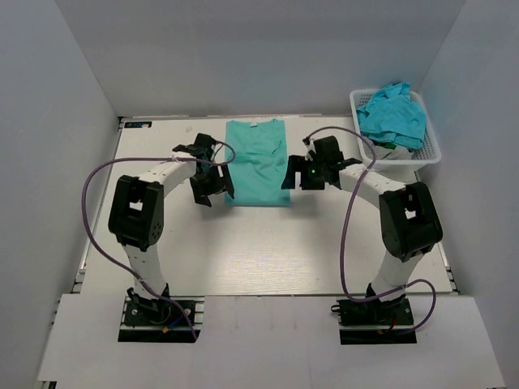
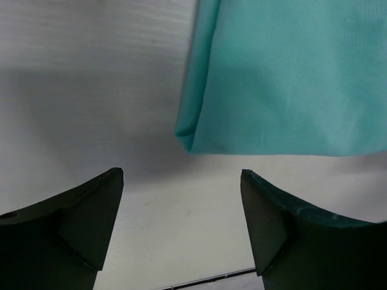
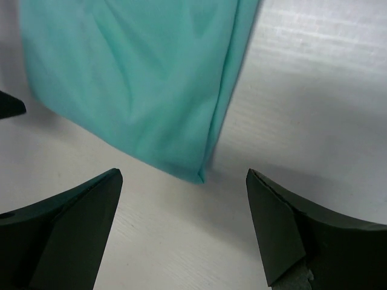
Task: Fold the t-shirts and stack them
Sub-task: Fold the folded rectangular tshirt in 1/3 of the way, then grab one side of the 2/3 rectangular tshirt with both arms
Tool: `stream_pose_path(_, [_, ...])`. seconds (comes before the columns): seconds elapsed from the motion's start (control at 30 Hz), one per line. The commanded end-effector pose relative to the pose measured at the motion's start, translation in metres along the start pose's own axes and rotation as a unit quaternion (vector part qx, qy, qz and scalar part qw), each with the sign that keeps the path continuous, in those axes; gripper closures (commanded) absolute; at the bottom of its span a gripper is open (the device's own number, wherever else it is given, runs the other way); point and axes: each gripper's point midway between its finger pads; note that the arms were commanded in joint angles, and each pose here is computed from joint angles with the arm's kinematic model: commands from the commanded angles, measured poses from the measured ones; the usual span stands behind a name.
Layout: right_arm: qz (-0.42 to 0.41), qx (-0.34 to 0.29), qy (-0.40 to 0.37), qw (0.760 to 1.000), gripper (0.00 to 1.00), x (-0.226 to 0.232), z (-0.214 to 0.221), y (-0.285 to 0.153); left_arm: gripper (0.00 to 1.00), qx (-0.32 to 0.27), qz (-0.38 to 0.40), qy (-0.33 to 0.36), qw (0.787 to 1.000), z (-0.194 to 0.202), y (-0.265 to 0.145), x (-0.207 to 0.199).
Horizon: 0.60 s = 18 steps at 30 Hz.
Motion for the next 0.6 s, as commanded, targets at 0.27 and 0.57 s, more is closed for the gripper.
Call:
stream_pose_path(0.27, [-0.05,0.089,0.04,0.994,0.19,0.009,0.055,0.026,0.33,0.05,0.03,0.012,0.998,0.023,0.037,-0.005])
stream_pose_path(0.57, [-0.067,0.105,0.051,0.991,0.52,0.008,0.074,0.038,0.64,0.073,0.024,0.003,0.997,0.036,0.057,0.0])
Point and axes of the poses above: each gripper's point midway between its finger pads, its own y axis out along the fingers, its own x axis along the line the jaws close on, z = x × y, and after that the axes turned 8 degrees about -y, right-handed
